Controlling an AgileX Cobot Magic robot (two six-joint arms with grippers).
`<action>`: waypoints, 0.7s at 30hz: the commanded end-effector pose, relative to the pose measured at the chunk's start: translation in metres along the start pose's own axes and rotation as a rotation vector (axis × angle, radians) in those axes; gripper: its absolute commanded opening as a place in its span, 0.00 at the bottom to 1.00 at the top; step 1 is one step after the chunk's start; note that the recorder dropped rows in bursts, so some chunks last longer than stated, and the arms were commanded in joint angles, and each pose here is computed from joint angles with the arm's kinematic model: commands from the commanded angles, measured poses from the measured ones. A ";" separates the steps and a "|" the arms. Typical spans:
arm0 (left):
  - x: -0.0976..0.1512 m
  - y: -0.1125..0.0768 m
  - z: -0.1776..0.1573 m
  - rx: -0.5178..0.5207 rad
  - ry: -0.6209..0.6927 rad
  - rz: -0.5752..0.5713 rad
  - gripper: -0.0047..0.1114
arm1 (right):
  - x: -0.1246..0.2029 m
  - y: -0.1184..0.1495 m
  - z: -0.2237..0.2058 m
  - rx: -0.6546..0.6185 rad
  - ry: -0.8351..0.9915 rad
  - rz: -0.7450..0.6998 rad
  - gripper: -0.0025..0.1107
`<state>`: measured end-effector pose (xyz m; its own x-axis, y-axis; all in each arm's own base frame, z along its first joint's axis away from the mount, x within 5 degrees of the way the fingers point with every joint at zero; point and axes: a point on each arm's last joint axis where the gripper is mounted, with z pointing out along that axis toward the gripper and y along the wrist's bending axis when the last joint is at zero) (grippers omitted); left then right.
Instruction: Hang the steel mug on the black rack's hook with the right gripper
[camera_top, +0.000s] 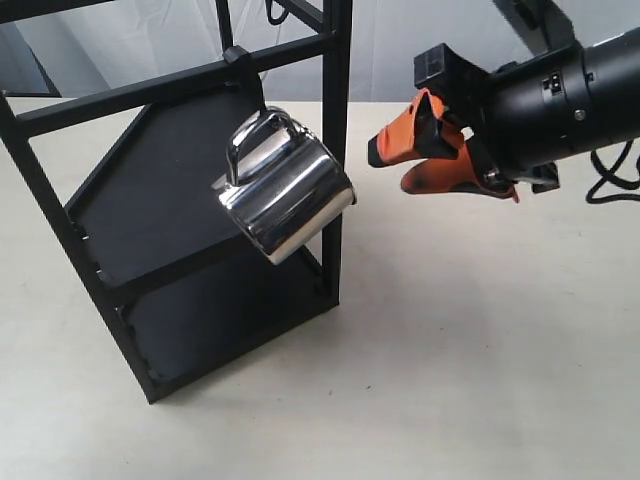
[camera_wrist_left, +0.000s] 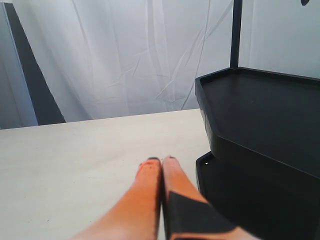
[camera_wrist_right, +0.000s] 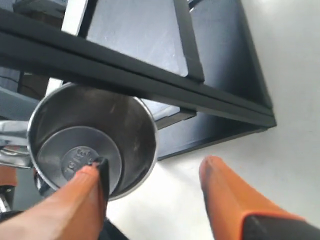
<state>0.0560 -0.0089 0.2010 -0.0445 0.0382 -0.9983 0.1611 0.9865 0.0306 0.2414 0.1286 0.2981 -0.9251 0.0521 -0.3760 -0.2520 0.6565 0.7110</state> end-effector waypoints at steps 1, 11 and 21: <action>-0.001 0.000 0.000 0.005 -0.010 -0.002 0.05 | 0.005 0.007 -0.029 0.128 -0.102 -0.124 0.39; -0.001 0.000 0.000 0.005 -0.010 -0.002 0.05 | 0.033 0.033 -0.083 0.214 -0.220 -0.292 0.02; -0.001 0.000 0.000 0.005 -0.010 -0.002 0.05 | 0.038 0.042 -0.097 0.214 -0.304 -0.355 0.01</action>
<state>0.0560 -0.0089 0.2010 -0.0445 0.0382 -0.9983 0.1611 0.9865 0.0306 0.1695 0.0879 0.3674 -0.7067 -0.0035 -0.7075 -0.4284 0.7980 0.4239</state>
